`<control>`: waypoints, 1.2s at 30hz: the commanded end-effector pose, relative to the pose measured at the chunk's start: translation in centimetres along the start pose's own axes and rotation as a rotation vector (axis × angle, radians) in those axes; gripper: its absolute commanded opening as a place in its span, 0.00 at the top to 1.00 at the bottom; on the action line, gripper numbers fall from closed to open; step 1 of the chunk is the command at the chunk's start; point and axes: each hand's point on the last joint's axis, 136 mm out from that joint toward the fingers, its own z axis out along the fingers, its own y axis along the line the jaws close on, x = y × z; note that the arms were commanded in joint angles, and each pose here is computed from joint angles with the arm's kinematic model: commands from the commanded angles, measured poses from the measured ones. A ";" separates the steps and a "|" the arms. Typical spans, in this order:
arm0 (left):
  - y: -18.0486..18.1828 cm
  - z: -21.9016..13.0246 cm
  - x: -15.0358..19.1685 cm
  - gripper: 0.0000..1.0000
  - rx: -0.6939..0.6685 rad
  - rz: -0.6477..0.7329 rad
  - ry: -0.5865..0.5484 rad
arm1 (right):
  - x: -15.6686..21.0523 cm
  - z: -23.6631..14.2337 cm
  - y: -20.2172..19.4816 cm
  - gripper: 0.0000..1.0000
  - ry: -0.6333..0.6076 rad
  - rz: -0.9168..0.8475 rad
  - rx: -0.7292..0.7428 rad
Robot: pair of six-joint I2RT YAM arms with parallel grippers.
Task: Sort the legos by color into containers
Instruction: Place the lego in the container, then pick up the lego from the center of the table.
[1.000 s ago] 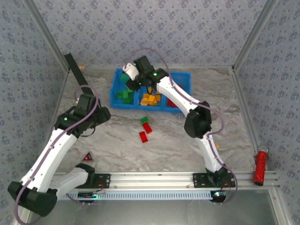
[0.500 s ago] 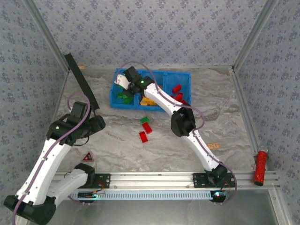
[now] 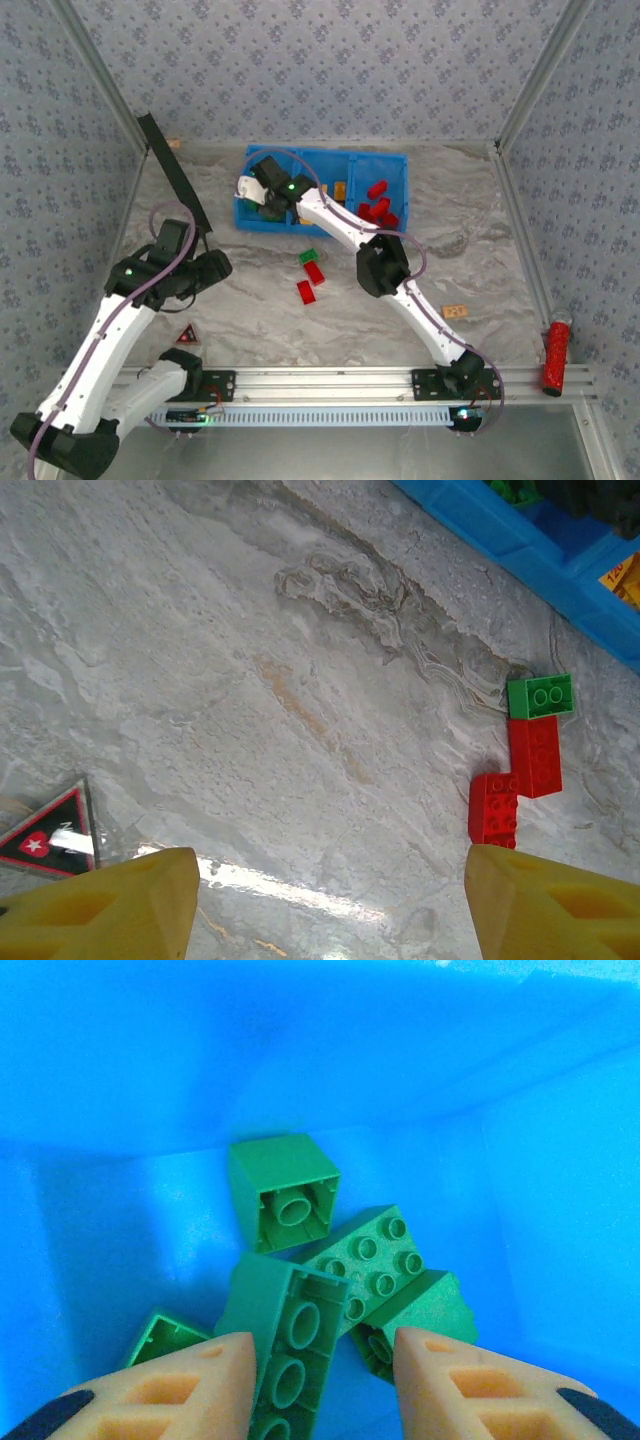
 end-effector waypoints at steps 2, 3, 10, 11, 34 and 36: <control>-2.2 1.6 0.0 0.28 0.045 0.024 0.005 | -3.1 -6.3 -3.3 0.57 -0.096 0.058 0.032; -2.8 2.2 0.0 0.28 0.045 0.037 0.009 | -3.3 -7.4 -3.8 0.56 -0.109 0.081 0.028; -8.4 6.2 0.3 0.22 0.068 0.119 0.028 | -1.5 -16.9 -7.6 0.52 -0.176 0.263 0.055; -9.2 6.8 0.3 0.22 0.073 0.123 0.031 | -0.9 -18.2 -8.0 0.52 -0.181 0.291 0.061; -19.6 18.4 3.7 0.20 0.005 0.111 0.216 | 17.4 -31.9 -2.2 0.34 -0.161 0.825 0.111; -19.5 19.1 3.9 0.20 -0.016 0.108 0.223 | 17.8 -31.8 -1.7 0.33 -0.165 0.836 0.102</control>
